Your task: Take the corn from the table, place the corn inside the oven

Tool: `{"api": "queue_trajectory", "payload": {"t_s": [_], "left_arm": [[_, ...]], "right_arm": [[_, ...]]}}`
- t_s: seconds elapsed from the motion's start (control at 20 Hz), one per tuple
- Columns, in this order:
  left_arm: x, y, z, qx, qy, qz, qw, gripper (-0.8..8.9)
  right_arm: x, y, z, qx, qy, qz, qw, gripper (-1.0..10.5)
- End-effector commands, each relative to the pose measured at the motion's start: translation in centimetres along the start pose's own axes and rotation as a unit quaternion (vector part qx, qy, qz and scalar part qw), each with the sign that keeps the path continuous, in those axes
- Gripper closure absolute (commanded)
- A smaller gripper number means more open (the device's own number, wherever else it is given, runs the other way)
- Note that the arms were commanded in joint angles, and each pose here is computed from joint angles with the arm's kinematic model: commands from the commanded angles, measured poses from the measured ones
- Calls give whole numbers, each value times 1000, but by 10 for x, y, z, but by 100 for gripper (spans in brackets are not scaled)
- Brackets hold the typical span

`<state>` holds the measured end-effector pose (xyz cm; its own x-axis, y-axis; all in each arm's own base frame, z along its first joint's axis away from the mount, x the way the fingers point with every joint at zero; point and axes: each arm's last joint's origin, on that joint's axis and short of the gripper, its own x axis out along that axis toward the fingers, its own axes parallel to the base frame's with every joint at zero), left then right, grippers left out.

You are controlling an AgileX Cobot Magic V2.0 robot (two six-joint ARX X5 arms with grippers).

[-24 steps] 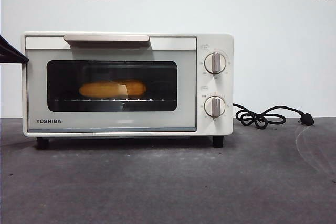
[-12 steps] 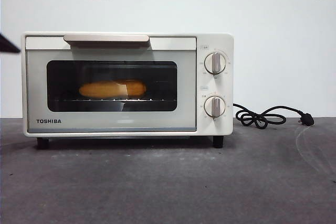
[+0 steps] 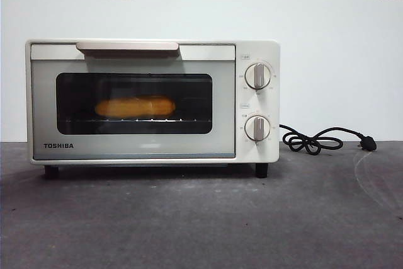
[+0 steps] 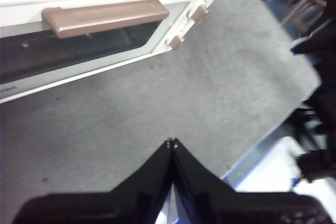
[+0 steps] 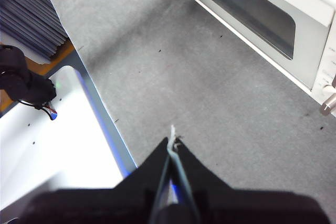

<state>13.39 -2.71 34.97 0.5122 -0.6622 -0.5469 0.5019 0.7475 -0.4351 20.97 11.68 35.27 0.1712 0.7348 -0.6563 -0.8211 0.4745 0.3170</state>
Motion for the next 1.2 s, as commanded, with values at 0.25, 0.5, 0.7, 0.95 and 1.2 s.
{"api": "queue_trajectory", "payload": {"t_s": [0.25, 0.5, 0.7, 0.95, 1.2], "left_arm": [[-17, -31, -20, -12, -33, 137, 990, 820], [-6, -32, -18, -11, -7, 132, 991, 817], [11, -25, -10, -35, 20, 140, 989, 817], [41, -15, 4, -38, 47, 141, 988, 817], [23, -19, 10, -13, -33, 153, 988, 817]], "right_arm": [[1, -1, 1, -6, -1, -1, 1000, 959], [1, -2, 1, -4, 5, -21, 1000, 951], [1, -4, 0, -5, 14, -55, 998, 946], [0, -8, -1, -5, 31, -119, 992, 946], [-1, -11, -2, -5, 47, -177, 983, 946]]}}
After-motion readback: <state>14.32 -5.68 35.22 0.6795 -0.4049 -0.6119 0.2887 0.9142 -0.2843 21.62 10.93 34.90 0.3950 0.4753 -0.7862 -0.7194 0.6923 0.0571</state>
